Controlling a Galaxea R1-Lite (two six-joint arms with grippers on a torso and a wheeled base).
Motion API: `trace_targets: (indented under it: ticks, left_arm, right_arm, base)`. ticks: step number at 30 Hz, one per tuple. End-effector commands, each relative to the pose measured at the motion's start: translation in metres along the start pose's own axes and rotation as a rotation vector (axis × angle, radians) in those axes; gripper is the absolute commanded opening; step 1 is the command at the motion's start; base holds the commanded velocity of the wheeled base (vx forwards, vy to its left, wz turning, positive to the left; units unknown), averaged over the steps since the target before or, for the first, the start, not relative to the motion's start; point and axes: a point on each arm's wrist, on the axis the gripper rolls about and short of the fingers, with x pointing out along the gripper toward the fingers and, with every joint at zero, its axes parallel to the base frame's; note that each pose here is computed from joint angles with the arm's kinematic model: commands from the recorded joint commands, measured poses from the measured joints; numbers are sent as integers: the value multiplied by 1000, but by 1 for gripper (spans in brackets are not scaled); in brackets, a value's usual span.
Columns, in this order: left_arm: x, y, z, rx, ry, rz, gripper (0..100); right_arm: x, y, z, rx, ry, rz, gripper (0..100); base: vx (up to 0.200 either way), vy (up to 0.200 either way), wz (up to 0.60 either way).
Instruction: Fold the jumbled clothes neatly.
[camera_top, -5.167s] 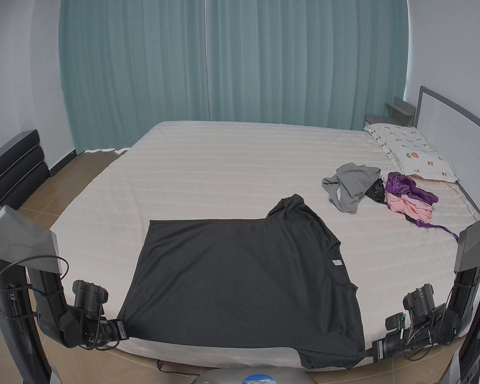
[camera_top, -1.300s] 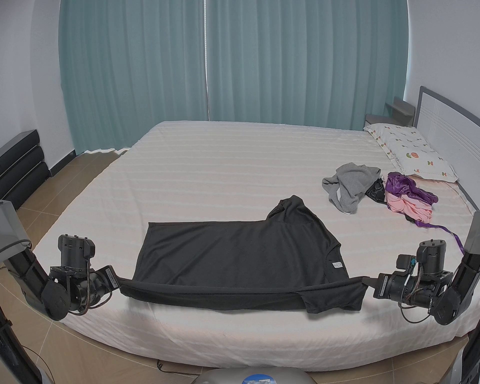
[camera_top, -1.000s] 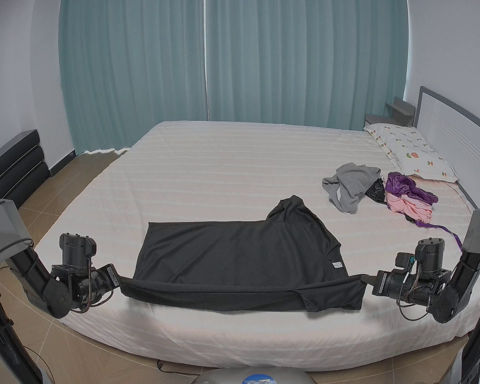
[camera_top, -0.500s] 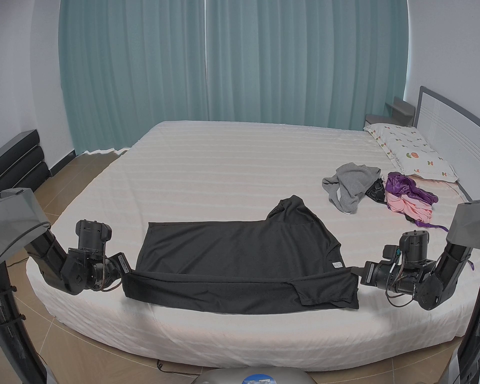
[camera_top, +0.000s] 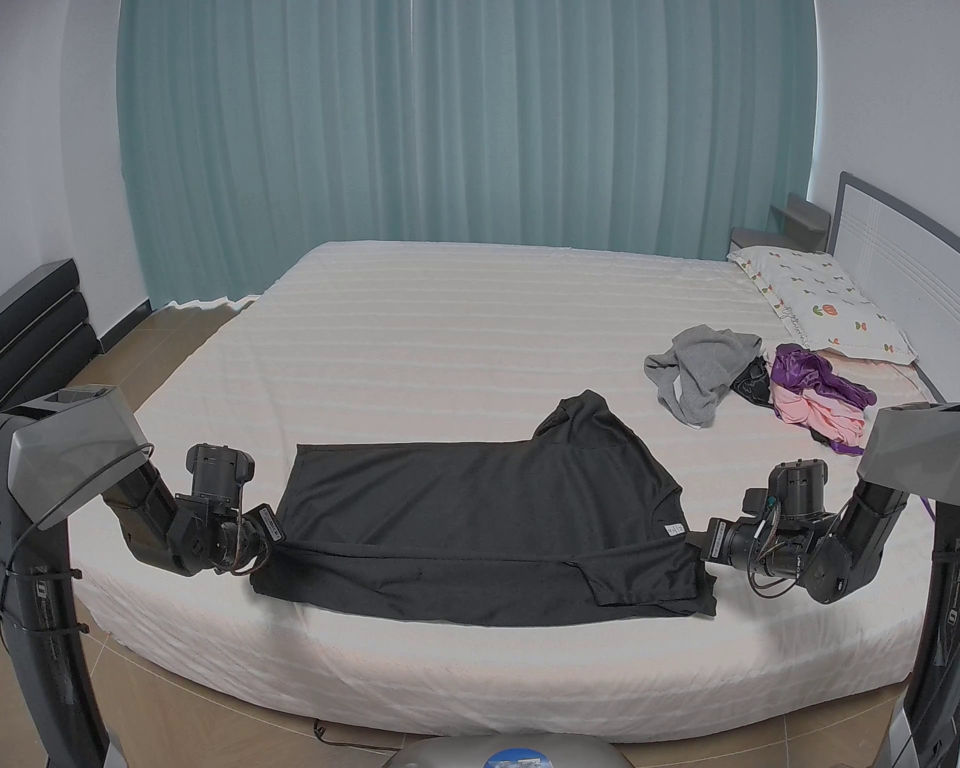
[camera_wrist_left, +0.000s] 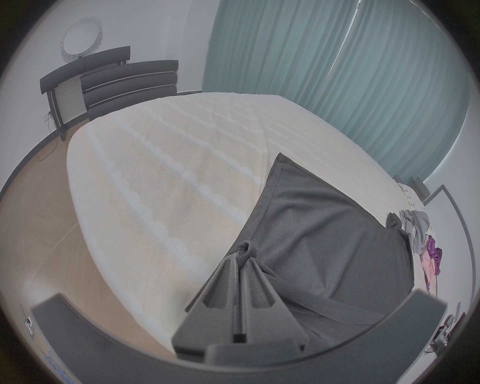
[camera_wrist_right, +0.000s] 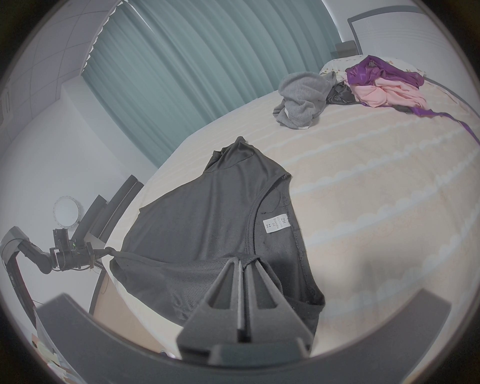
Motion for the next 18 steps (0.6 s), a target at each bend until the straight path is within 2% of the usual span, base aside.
trace_targets:
  ticks: [1, 4, 5, 6, 7, 13, 18]
  left_arm:
    - [19, -1, -5, -23, 15, 10, 0]
    - [27, -1, -10, -40, 26, 16, 0]
    - [29, -1, -11, -42, 27, 17, 0]
    - [30, -2, -10, -44, 26, 16, 0]
    - [30, -2, -9, -46, 24, 13, 100]
    - [27, -4, -7, -99, 16, 6, 100]
    - [13, -2, 4, -159, -9, -15, 100]
  right_arm:
    - [13, -5, -4, 21, 13, -3, 0]
    - [17, -7, -9, 41, 27, -8, 0]
    - [17, -8, -9, 42, 28, -8, 100]
    - [18, -8, -9, 45, 30, -9, 100]
    - [17, -8, -9, 45, 28, -6, 100]
    - [15, -7, -9, 84, 21, -7, 100]
    - [11, -6, -10, 120, -11, 1, 100]
  base:
    - [0, 0, 0]
    - [0, 0, 0]
    - [0, 0, 0]
    - [0, 0, 0]
    - [0, 0, 0]
    - [0, 0, 0]
    - [0, 0, 0]
